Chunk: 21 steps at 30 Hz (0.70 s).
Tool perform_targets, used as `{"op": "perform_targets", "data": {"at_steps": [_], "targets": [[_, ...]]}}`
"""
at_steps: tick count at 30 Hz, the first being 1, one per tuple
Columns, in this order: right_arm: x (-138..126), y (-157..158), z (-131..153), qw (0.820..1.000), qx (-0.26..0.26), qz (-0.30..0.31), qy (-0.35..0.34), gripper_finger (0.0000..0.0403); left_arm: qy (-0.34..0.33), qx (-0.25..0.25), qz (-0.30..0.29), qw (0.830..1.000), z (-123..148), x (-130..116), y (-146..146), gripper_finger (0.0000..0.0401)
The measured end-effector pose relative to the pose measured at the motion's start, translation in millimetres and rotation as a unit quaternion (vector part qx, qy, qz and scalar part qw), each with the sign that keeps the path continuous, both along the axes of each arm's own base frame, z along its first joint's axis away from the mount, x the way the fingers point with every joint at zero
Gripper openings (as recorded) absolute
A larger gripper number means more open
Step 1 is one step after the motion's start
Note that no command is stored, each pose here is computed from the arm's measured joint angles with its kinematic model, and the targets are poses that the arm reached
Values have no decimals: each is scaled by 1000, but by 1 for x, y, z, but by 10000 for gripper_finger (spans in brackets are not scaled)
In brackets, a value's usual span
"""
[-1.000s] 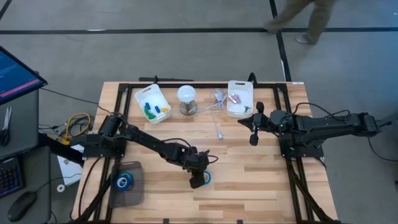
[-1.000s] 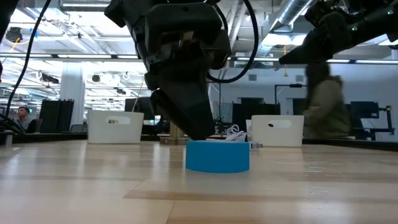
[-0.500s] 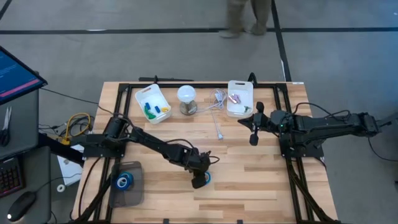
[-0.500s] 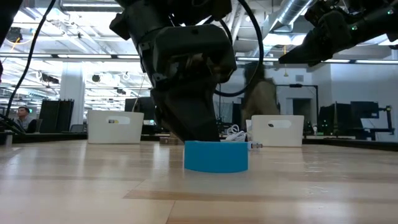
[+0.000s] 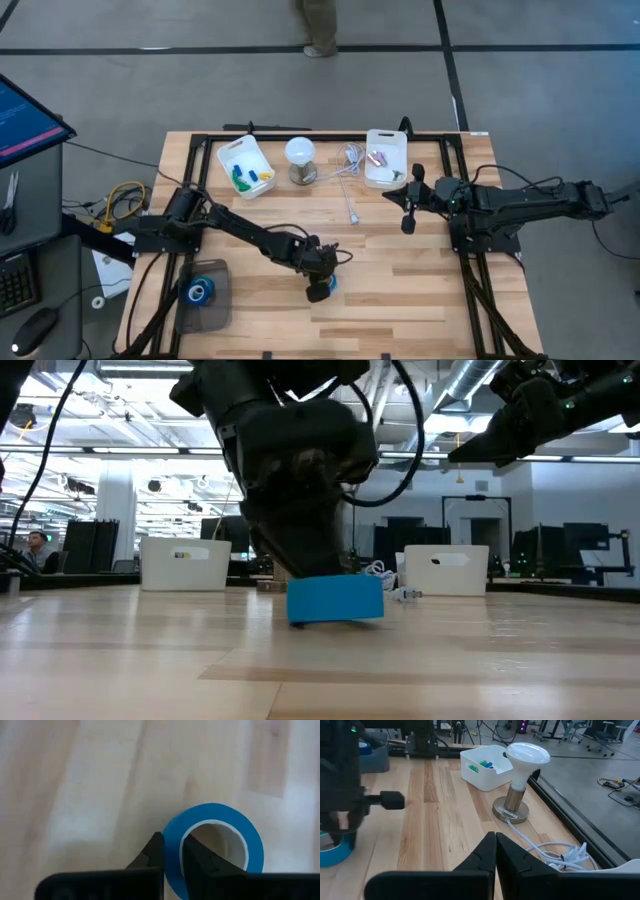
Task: Pick and place Stapler, Stapler remover, tape
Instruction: Put the light blue tape into the black bin
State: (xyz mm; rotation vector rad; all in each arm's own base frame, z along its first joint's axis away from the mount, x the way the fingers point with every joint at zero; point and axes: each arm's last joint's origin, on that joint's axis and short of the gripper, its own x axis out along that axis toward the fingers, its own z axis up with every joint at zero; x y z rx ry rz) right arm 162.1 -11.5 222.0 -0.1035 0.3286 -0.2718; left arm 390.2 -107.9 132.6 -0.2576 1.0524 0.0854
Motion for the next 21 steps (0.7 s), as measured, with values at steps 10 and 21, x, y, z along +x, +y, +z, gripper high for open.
{"op": "perform_targets", "data": {"at_steps": [10, 21], "targets": [[0, 0, -1, 1000, -2, -2, 5, 0, 50, 103, 60, 992, 64, -44, 17, 16], [0, 0, -1, 1000, -2, -2, 5, 0, 92, 119, 162, 975, 131, -132, -8, 16]]}}
